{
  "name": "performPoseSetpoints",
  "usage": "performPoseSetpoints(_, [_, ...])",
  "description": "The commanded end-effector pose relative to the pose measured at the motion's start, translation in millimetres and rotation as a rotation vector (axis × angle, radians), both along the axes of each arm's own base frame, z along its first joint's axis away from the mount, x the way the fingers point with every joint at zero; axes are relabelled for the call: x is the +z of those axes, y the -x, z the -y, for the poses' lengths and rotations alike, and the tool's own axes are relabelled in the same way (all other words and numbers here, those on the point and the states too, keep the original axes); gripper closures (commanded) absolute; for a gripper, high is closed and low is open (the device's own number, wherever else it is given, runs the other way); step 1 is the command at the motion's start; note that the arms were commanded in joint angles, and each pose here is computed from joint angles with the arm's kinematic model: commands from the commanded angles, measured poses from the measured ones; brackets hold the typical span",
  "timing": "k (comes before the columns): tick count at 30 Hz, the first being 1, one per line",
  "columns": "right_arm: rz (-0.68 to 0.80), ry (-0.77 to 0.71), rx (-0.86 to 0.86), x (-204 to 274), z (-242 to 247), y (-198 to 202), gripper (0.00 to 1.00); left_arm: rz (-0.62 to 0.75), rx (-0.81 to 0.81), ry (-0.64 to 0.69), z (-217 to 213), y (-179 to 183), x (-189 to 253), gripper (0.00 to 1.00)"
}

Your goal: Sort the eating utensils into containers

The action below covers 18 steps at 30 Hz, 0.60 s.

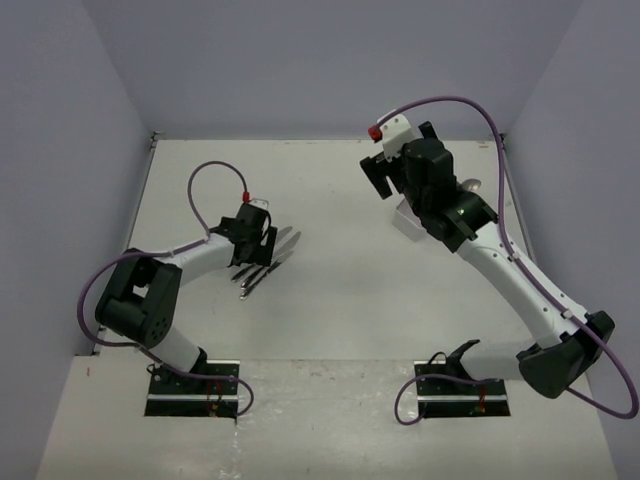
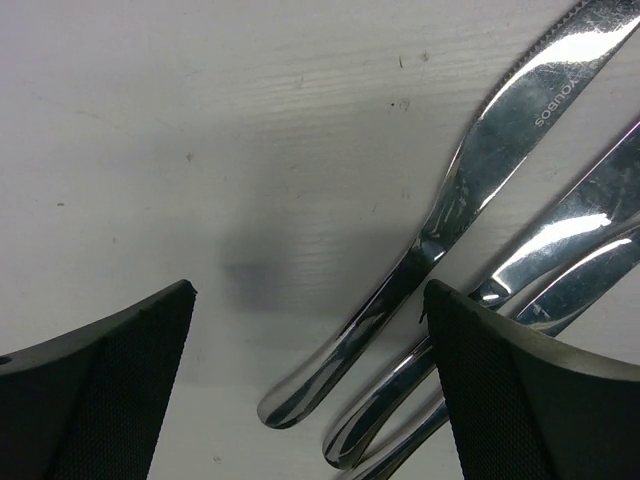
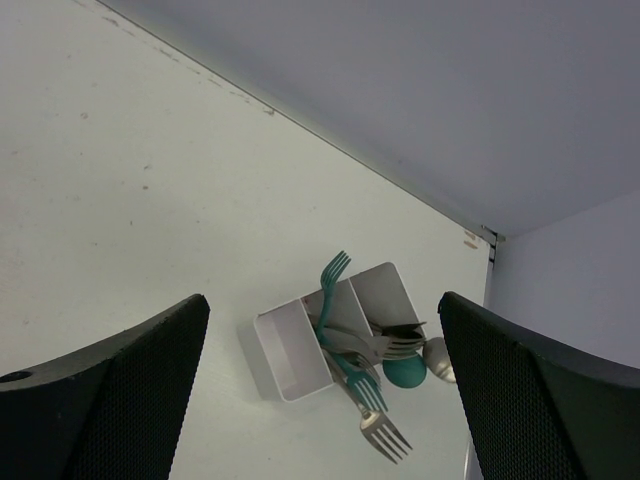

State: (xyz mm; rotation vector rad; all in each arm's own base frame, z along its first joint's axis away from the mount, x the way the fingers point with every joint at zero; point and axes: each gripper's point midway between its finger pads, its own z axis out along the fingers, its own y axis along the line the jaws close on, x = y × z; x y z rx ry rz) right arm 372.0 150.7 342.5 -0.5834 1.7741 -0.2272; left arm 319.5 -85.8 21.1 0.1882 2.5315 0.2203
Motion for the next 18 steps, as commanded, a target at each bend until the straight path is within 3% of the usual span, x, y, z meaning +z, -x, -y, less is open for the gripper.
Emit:
performPoseSetpoints(1, [0.030, -0.005, -0.004, 12.3, 1.2, -2.3, 0.01, -0.090, -0.039, -0.004, 1.8, 12.0, -16.1, 0.03])
performPoseSetpoints(4, [0.031, -0.008, 0.000, 13.5, -1.0, -4.1, 0.01, -0.094, -0.075, 0.022, 9.0, 10.6, -18.7, 0.13])
performPoseSetpoints(6, [0.032, -0.014, 0.005, 14.6, -3.2, -4.9, 0.01, -0.102, -0.114, 0.069, 21.1, 7.6, -21.0, 0.25])
performPoseSetpoints(7, [0.031, -0.017, 0.003, 14.7, -3.0, -5.4, 0.01, -0.100, -0.122, 0.077, 23.9, 5.0, -24.4, 0.37])
performPoseSetpoints(12, [0.042, -0.023, -0.011, 19.9, -0.2, -5.0, 0.01, -0.159, -0.150, 0.109, 30.0, 15.1, -37.8, 0.64])
performPoseSetpoints(14, [0.046, -0.026, -0.013, 21.5, 0.8, -3.7, 0.01, -0.173, -0.167, 0.135, 35.5, 17.1, -41.3, 0.68])
performPoseSetpoints(18, [0.051, -0.046, -0.016, 22.6, 3.8, 2.0, 0.01, -0.201, -0.167, 0.165, 39.5, 25.7, -48.3, 1.00])
